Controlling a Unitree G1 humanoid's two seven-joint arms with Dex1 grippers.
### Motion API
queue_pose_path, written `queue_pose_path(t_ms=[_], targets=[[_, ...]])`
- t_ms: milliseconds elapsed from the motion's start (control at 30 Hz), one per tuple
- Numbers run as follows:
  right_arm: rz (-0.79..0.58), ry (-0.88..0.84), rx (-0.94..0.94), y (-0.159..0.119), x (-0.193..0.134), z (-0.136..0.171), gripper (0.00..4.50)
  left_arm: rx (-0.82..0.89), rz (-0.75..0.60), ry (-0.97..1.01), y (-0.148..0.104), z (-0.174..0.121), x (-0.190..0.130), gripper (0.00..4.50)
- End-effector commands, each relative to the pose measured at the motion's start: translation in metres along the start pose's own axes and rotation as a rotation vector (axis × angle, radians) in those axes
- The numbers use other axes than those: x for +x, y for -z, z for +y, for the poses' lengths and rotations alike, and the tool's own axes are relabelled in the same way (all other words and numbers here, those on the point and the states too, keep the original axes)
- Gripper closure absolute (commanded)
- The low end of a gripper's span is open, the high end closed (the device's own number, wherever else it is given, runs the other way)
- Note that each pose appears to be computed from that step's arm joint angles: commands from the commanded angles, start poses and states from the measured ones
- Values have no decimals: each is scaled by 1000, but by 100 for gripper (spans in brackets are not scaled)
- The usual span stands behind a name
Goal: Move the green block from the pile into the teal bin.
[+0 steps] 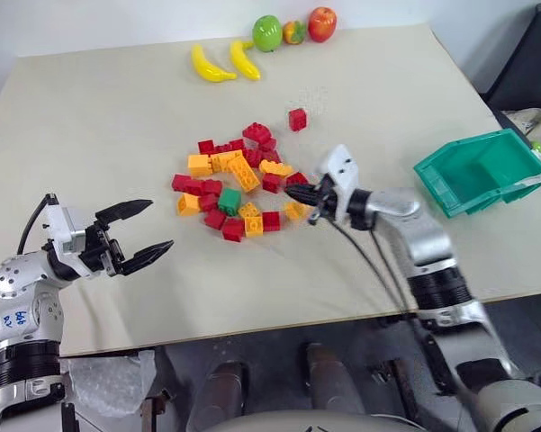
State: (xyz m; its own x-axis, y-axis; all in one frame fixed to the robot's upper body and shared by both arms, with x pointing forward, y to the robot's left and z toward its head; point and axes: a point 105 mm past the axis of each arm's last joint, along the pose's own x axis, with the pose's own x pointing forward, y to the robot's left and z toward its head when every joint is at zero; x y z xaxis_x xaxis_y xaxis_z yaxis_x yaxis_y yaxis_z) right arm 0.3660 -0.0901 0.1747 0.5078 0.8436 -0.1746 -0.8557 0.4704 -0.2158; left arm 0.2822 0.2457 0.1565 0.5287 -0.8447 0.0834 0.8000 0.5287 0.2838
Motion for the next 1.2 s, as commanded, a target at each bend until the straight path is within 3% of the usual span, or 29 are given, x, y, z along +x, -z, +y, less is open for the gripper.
queue_pose_path(t_ms=[33,167,367,467,900,1200], targets=[[-19,-53,-23,-12,-43,-13,321,32,-13,-12,-7,2,-6,0],[48,-39,-49,-7,-75,-27,196,28,-12,-10,-5,0,-7,0],[110,-44,-38,-7,-90,-32,3,24,-13,-8,-4,-2,-8,0],[108,-63,-55,-13,-83,-26,3,27,-10,-5,-4,-2,-8,0],[208,-186,-52,-34,30,26,3,45,-12,-14,-9,2,-9,0],[308,-191,-110,-23,99,42,3,50,-23,-41,-8,-3,-11,0]])
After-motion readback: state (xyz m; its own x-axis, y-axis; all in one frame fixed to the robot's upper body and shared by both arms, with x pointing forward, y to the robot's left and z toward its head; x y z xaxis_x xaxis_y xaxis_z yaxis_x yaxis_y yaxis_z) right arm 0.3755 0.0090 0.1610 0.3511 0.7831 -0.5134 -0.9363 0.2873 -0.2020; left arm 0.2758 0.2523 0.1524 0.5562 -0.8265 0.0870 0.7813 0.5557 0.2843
